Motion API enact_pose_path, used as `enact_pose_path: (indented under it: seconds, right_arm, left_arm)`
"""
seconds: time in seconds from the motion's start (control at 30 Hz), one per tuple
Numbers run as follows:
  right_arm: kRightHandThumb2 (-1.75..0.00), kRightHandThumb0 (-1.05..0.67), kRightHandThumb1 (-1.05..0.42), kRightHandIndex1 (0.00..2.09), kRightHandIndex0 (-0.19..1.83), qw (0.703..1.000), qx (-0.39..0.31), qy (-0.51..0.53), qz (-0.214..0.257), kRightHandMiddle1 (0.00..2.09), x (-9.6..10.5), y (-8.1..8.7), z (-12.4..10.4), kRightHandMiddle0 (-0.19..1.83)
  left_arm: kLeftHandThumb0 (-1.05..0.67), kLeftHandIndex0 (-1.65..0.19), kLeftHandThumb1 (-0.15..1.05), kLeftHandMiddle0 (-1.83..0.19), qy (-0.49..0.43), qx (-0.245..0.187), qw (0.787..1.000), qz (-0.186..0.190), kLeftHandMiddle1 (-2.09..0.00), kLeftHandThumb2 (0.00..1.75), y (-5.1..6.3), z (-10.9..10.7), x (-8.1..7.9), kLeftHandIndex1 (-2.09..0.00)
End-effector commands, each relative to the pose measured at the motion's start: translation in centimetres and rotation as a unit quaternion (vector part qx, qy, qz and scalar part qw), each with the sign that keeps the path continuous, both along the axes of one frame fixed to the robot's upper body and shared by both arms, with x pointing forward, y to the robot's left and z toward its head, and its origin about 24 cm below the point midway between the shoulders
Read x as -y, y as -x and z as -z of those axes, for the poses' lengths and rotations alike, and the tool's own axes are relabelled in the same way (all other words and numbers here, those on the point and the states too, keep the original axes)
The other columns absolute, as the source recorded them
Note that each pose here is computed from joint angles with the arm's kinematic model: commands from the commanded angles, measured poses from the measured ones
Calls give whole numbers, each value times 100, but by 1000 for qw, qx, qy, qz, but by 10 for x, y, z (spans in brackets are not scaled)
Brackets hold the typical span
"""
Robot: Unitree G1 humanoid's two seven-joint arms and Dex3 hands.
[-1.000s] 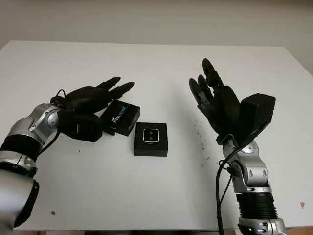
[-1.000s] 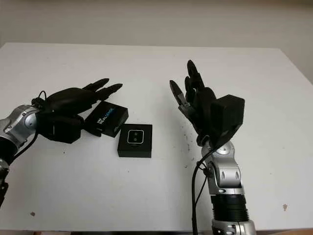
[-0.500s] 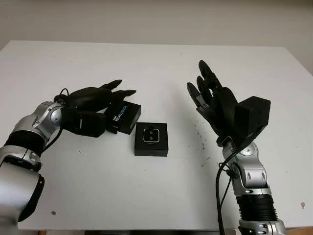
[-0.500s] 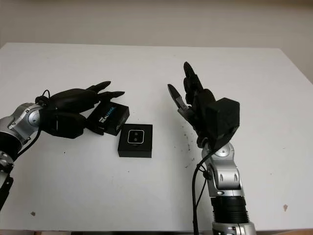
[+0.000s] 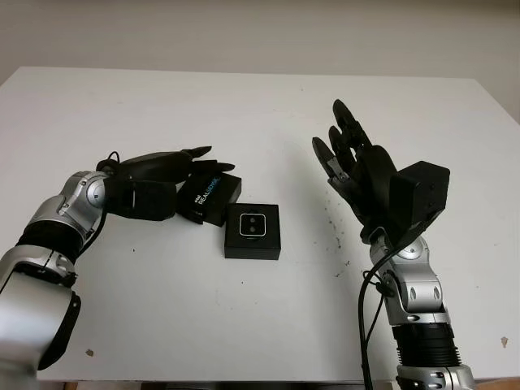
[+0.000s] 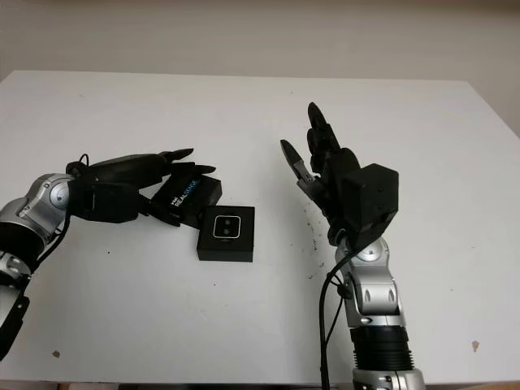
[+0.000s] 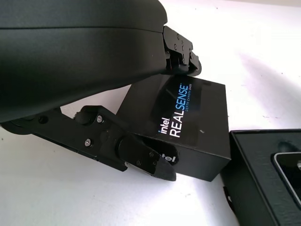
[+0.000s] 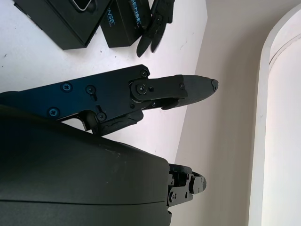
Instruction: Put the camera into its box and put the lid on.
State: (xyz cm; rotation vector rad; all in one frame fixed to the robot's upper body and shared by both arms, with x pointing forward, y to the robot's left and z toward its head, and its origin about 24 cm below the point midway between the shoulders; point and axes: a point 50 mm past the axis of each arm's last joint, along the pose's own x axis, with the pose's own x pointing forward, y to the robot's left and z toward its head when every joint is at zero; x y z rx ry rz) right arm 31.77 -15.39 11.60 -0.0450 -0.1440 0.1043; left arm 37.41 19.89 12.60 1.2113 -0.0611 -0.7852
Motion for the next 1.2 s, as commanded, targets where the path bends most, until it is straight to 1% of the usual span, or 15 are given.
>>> enact_pose_path:
  seconds: [0.0,0.03,0.1,0.2,0.23,0.37,0.43,0.53,0.63,0.73,0.8,0.87,1.0,1.07,1.17]
  right_arm:
    - [-24,-59,-105,7,0,1000,2,0,4,8,2,1,0,3]
    - [-24,-59,-105,7,0,1000,2,1,4,8,2,1,1,4]
    - [-24,-58,-105,7,0,1000,2,2,4,7,3,1,1,3]
    - [-24,-58,-105,7,0,1000,2,8,4,7,3,2,2,4]
    - [-24,-57,-105,7,1,1000,2,9,3,8,3,2,2,4]
    - [-25,-56,-105,7,1,1000,4,17,1,8,3,2,3,5]
    - [-25,-56,-105,7,1,1000,3,16,-1,7,2,2,4,5]
    - [-25,-55,-105,7,1,1000,1,17,-4,7,2,2,4,5]
    - [-25,-56,-105,7,2,1000,-1,24,-1,7,2,2,5,6]
    - [-24,-57,-105,7,3,1000,-2,24,-1,7,1,2,6,6]
    - [-24,-57,-105,8,4,1000,-5,20,1,8,0,3,7,7]
    - [-23,-58,-105,8,5,1000,-9,18,1,8,-1,3,8,8]
    - [-22,-58,-105,8,6,1000,-16,11,3,8,-3,4,10,9]
    - [-22,-57,-105,8,6,1000,-15,12,1,8,-4,4,10,9]
    - [-22,-56,-105,8,6,1000,-13,11,0,8,-5,4,10,9]
  left_arm:
    - [-19,-35,97,-44,-9,-42,999,15,-88,6,8,22,6,-71]
    - [-18,-34,99,-45,-10,-45,999,16,-94,6,8,23,6,-79]
    - [-17,-36,101,-46,-14,-46,999,17,-114,6,9,25,6,-97]
    - [-18,-36,102,-48,-21,-46,999,13,-132,5,9,26,6,-112]
    - [-22,-34,102,-48,-25,-45,999,10,-140,5,9,25,6,-117]
    - [-23,-31,102,-46,-31,-41,999,-6,-151,5,8,22,4,-121]
    - [-21,-31,102,-47,-23,-36,999,-18,-152,5,7,18,2,-121]
    - [-20,-31,101,-48,-5,-29,999,-45,-148,5,5,13,-3,-121]
    - [-19,-31,101,-46,24,-18,997,-73,-152,5,3,8,-8,-120]
    - [-16,-34,99,-46,68,2,992,-104,-152,5,1,2,-14,-123]
    - [-19,-32,99,-44,87,19,988,-130,-159,5,-2,-5,-18,-126]
    - [-19,-31,98,-44,106,39,982,-154,-161,5,-5,-14,-23,-127]
    - [-16,-31,96,-44,130,74,967,-209,-152,5,-10,-39,-28,-122]
    - [-13,-31,96,-42,157,74,959,-225,-151,5,-10,-50,-30,-122]
    - [-14,-33,95,-46,166,70,955,-238,-158,5,-8,-63,-31,-126]
